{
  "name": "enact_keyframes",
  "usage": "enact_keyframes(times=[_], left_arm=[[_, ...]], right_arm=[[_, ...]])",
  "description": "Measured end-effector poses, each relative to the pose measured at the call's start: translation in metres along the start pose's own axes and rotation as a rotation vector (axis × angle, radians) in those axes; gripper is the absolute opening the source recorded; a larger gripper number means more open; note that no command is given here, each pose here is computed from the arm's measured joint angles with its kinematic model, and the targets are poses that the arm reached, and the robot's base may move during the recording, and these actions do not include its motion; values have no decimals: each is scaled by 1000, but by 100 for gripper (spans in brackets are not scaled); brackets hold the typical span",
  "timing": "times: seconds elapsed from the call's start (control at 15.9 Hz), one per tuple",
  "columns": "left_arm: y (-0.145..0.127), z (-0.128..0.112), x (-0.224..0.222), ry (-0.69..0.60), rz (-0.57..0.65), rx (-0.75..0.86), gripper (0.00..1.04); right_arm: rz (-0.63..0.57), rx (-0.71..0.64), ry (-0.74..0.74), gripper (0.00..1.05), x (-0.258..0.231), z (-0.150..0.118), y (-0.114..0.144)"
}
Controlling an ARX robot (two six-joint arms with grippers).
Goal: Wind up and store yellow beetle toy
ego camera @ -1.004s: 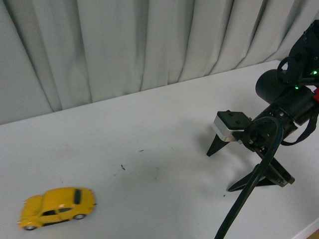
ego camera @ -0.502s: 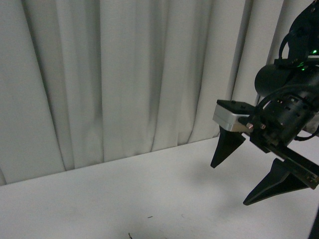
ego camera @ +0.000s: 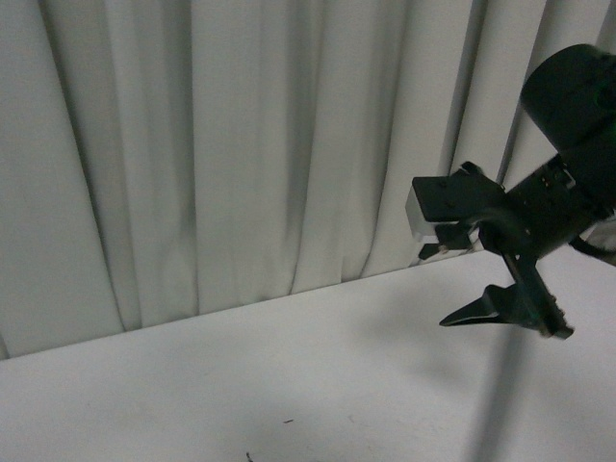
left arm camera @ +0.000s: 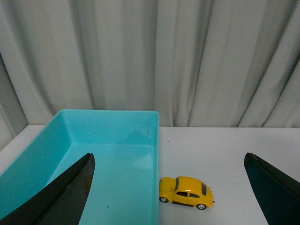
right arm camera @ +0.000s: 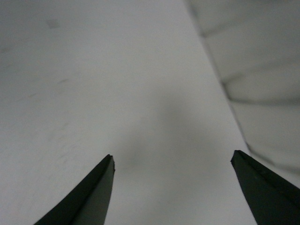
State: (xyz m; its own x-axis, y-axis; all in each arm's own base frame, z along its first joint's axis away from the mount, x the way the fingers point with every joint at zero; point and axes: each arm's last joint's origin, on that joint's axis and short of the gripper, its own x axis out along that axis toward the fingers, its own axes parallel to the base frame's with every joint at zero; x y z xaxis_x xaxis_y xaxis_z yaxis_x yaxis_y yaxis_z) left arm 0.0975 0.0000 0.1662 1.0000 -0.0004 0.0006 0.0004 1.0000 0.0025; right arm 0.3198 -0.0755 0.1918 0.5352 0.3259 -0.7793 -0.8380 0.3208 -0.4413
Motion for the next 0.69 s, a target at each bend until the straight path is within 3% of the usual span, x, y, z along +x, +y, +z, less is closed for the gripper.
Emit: enact_keyframes(times=[0.06, 0.13, 0.25, 0.38, 0.5, 0.69], left_arm=[[0, 0, 0, 0, 1, 0, 98], [0, 0, 0, 0, 1, 0, 98], [0, 0, 0, 0, 0, 0, 98], [0, 0, 0, 0, 1, 0, 98], [0, 0, 0, 0, 1, 0, 98], [0, 0, 0, 0, 1, 0, 98]], right_arm=[[-257, 152, 54, 75, 0, 3, 25], [-488, 341, 1, 64, -5, 7, 47], [-797, 641, -327, 42, -26, 22, 69], [-870, 821, -576, 19, -39, 32, 91], [-842, 905, -598, 2, -38, 33, 113], [-839, 938, -618, 2, -43, 35, 137]])
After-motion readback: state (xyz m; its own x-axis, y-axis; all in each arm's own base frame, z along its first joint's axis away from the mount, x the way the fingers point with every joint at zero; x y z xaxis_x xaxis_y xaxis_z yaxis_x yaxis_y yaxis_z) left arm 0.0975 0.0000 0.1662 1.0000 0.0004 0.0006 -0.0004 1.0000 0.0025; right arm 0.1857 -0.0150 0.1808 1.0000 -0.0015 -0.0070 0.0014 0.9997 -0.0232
